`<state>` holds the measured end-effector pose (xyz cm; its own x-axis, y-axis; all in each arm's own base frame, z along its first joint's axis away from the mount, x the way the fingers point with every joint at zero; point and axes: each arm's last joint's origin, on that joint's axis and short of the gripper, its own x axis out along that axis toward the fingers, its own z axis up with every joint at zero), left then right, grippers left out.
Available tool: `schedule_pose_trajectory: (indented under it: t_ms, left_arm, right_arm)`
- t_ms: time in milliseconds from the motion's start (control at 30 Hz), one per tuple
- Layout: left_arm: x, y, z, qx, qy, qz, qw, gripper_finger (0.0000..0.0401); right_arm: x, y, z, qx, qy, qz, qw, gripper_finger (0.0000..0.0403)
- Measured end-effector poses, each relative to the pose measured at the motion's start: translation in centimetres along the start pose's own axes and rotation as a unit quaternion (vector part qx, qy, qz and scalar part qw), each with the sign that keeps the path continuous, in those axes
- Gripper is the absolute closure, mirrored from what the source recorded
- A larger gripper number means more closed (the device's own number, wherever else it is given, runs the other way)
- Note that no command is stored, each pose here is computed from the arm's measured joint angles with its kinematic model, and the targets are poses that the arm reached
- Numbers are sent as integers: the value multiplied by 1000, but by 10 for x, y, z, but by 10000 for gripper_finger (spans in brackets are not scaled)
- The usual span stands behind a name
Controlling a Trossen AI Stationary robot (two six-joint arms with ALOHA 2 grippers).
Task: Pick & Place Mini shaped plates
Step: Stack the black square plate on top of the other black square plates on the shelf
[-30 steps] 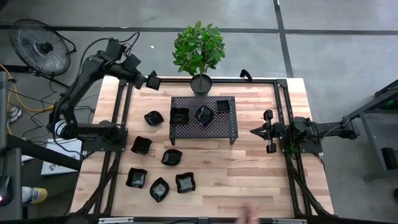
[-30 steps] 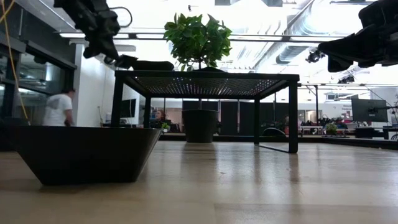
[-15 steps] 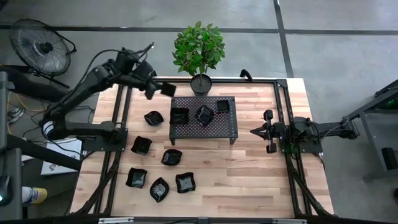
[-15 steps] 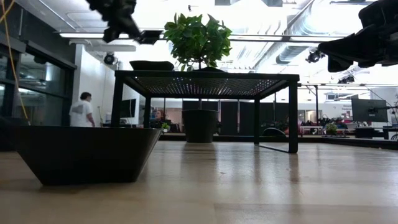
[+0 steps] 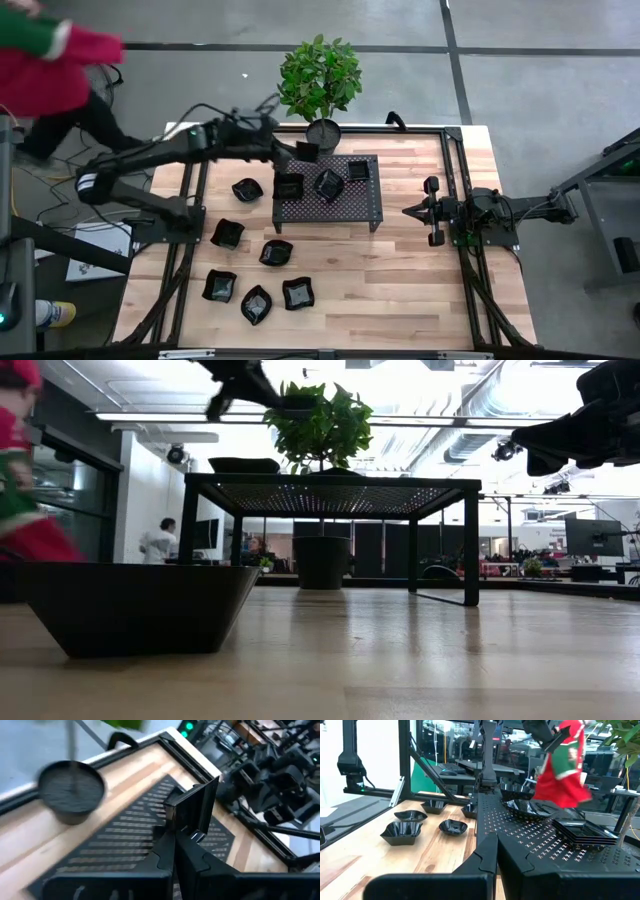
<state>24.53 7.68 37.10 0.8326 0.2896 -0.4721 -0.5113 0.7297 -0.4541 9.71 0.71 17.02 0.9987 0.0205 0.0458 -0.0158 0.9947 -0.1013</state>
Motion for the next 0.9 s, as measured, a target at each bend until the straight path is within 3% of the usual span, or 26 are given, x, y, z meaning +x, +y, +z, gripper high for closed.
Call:
schedule_pose_trajectory:
  t_ms: [400, 567, 800, 900]
  left_arm:
    - [68, -26, -5, -17, -15, -109, 994, 401]
    - [90, -30, -5, -66, -25, -151, 986, 401]
    - [120, -28, -12, -189, -4, -169, 967, 401]
    - [129, -32, -7, -216, -6, -172, 961, 401]
  right_arm:
    - [0, 0, 0, 0, -1, 0, 1000, 398]
    - [0, 0, 0, 0, -1, 0, 1000, 398]
    - [0, 0, 0, 0, -1, 0, 1000, 398]
    - [0, 0, 0, 0, -1, 0, 1000, 398]
